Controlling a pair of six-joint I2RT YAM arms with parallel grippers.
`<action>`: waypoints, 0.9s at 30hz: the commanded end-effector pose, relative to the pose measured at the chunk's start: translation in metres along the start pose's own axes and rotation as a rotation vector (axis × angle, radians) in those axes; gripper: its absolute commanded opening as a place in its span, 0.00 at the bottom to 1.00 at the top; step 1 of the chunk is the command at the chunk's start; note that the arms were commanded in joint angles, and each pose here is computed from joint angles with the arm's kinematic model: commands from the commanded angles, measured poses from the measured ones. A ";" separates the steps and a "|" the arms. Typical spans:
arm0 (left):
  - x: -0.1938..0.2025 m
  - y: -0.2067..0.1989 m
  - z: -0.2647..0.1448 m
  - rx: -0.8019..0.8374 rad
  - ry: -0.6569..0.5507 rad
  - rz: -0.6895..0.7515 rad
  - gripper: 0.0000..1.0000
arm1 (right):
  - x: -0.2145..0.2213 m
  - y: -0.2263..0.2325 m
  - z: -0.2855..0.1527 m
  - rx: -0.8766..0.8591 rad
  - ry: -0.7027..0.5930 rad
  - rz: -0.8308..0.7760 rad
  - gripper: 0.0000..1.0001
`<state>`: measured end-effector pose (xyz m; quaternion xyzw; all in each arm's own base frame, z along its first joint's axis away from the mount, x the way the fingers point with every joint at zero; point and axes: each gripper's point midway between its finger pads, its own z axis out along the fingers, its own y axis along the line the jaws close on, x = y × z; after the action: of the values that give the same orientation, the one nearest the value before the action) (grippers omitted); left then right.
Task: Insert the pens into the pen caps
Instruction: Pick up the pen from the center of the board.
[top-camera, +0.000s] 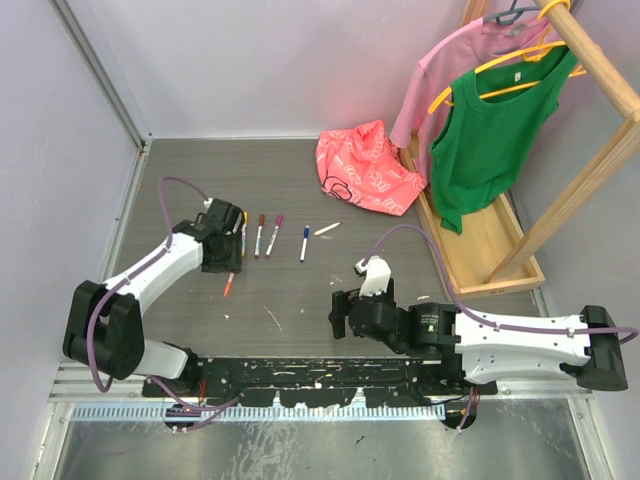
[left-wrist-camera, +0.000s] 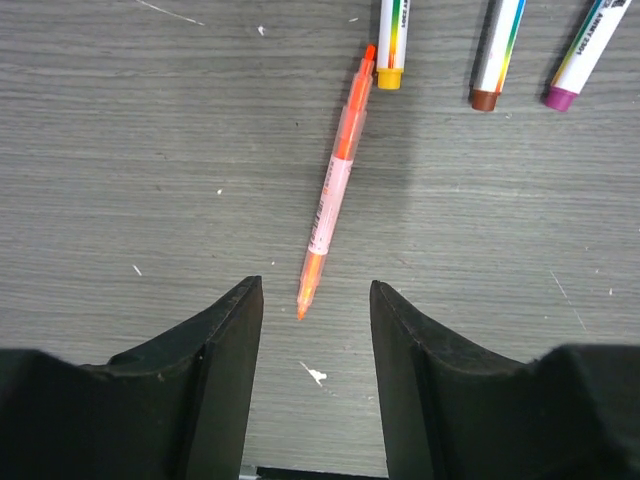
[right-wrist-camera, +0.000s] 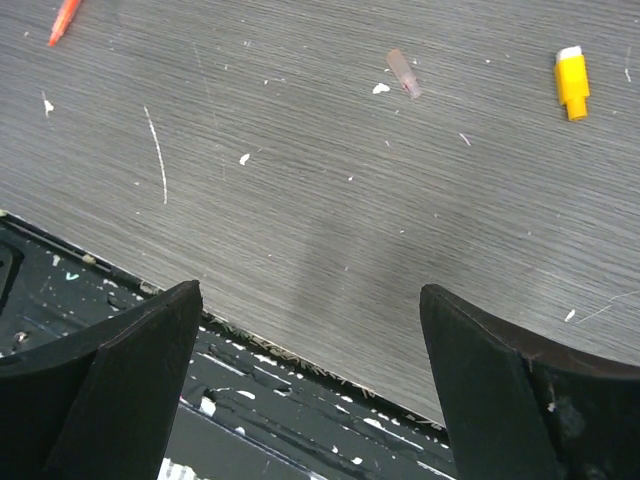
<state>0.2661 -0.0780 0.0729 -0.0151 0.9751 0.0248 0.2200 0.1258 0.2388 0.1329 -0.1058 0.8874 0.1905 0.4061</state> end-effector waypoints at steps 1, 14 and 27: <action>-0.016 0.001 0.008 -0.008 -0.058 -0.045 0.48 | -0.014 0.018 -0.007 -0.081 -0.028 0.031 0.95; -0.016 -0.002 0.040 0.011 0.012 -0.040 0.46 | -0.017 0.023 -0.009 -0.087 -0.011 0.004 0.95; -0.008 0.003 0.058 -0.004 0.124 -0.013 0.27 | -0.017 0.036 -0.006 -0.107 0.010 -0.018 0.94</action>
<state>0.2885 -0.0716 0.0186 -0.0265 0.9871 0.0293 0.1551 0.1169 0.2520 0.1301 -0.1429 0.8909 0.1993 0.3822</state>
